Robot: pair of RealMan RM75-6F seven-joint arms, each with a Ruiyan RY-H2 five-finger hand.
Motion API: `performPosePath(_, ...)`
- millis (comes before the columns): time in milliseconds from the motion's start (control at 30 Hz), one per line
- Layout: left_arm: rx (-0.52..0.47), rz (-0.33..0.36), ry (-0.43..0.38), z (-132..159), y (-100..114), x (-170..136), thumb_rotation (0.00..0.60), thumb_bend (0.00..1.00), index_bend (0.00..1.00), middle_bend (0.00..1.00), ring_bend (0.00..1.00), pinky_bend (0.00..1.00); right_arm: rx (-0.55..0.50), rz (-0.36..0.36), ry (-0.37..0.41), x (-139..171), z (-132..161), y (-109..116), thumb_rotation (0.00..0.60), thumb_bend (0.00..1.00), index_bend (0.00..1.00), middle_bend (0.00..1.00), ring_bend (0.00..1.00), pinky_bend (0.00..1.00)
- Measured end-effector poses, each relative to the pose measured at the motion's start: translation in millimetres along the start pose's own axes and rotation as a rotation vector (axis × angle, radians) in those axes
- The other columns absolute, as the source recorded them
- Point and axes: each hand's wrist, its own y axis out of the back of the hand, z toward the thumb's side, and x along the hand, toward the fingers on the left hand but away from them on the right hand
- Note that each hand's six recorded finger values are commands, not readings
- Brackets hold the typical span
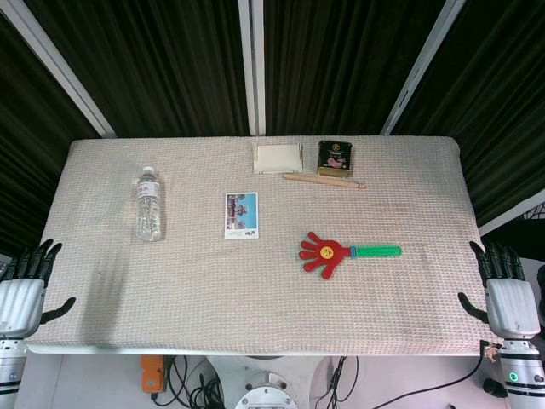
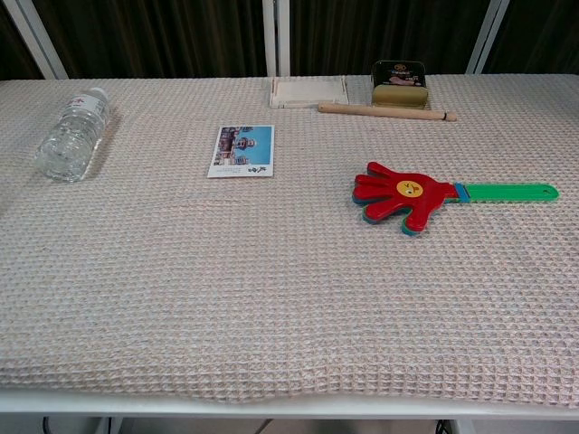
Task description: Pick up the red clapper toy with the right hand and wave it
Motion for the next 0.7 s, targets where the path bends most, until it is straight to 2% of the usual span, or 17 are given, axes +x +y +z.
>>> performPosePath(400,0.013,0.007,-0.019,6.8,6.4,0.4,0.600,0.15,0.04,0.00,0.00,0.00,0.001,0.000,-0.003,3.1,-2.5,1.9,0.600,0.14,0.00,0.00,0.00,0.00)
performPosePath(700,0.010,-0.009,-0.003,2.3,1.9,-2.6,0.600,0.16,0.04,0.00,0.00,0.00,0.009,0.034,0.025,-12.8,6.4,-3.8,0.600,0.14,0.00,0.00,0.00,0.00)
